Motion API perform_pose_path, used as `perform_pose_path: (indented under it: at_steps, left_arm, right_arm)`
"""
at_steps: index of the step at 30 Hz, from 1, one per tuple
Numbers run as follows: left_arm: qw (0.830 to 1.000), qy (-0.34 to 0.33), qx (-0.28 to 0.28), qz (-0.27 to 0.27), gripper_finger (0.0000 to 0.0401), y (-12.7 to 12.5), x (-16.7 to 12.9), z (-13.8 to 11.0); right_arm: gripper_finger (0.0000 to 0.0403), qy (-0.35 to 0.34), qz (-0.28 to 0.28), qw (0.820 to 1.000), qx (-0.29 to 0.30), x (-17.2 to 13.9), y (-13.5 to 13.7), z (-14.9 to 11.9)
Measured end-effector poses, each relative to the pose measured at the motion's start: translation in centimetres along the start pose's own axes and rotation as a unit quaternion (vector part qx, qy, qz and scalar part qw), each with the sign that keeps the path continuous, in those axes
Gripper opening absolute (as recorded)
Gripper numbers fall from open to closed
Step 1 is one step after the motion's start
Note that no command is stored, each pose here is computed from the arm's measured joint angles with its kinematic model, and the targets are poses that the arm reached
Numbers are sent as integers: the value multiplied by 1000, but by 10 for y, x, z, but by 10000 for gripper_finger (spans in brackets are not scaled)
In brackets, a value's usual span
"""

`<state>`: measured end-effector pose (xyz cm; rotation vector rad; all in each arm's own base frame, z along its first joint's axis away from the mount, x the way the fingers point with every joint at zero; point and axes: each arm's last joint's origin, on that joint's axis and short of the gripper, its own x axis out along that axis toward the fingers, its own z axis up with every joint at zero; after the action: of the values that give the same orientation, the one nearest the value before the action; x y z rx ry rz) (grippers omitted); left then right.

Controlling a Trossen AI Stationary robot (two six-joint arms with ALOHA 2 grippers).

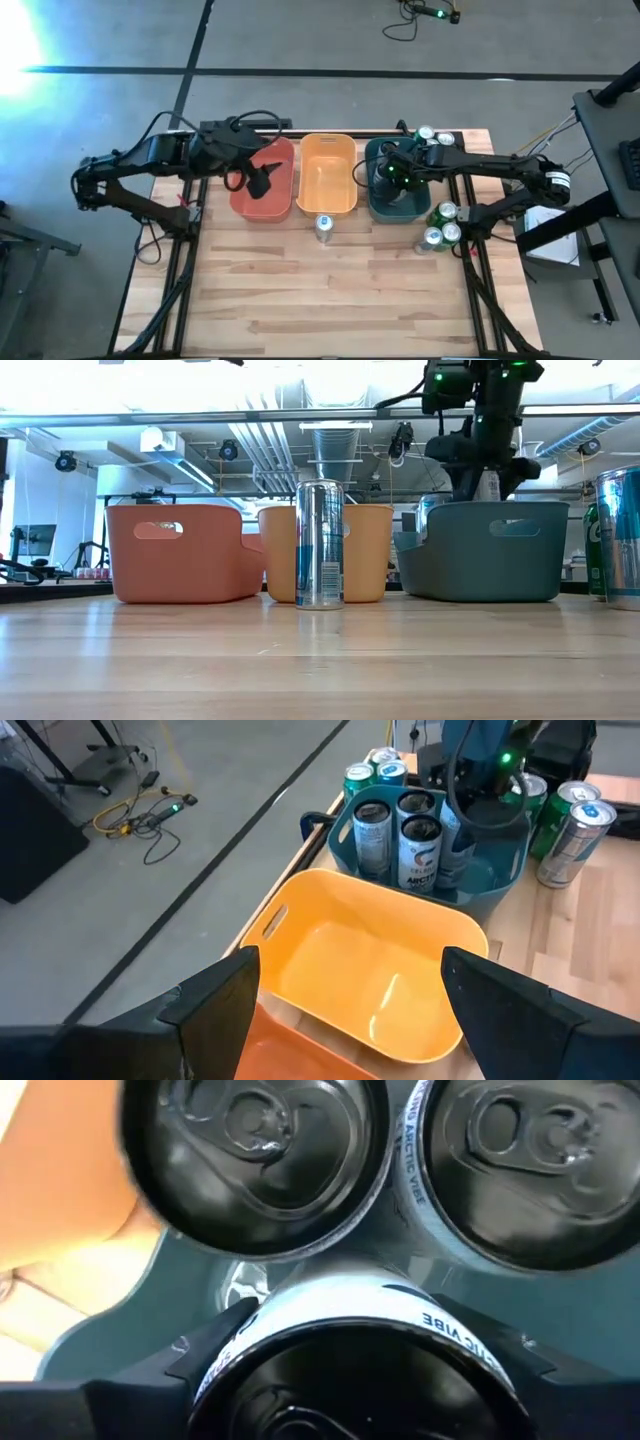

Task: Sort soda cans
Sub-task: Put the white/blue soda can into the blue bin, then put the blue soda can into the orange bin

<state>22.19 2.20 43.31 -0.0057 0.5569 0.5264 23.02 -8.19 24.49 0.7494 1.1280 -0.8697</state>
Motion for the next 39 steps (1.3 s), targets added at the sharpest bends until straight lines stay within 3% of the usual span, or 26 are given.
perform_pose_path:
  at_steps: [8, 20, 30, 36, 39]
  left_arm:
    - [1000, 1, -22, 0, 296, 5, -5, -19]
    - [1000, -5, -25, -1, 296, 8, -10, -21]
    - [997, -24, -47, -59, 296, 7, -17, -18]
    - [996, -34, -53, -59, 296, 9, -19, -22]
    - [994, -40, -100, -13, 296, 12, -17, -31]
  right_arm:
    - [290, 13, -15, 1000, 1, 12, 1, 4]
    - [324, -19, -9, 1000, -3, 4, -1, 6]
    - [324, -49, 16, 999, 13, -34, -4, 9]
    - [309, -98, 31, 995, 9, -69, -4, 16]
    - [305, -125, 50, 991, 1, -86, -2, 22]
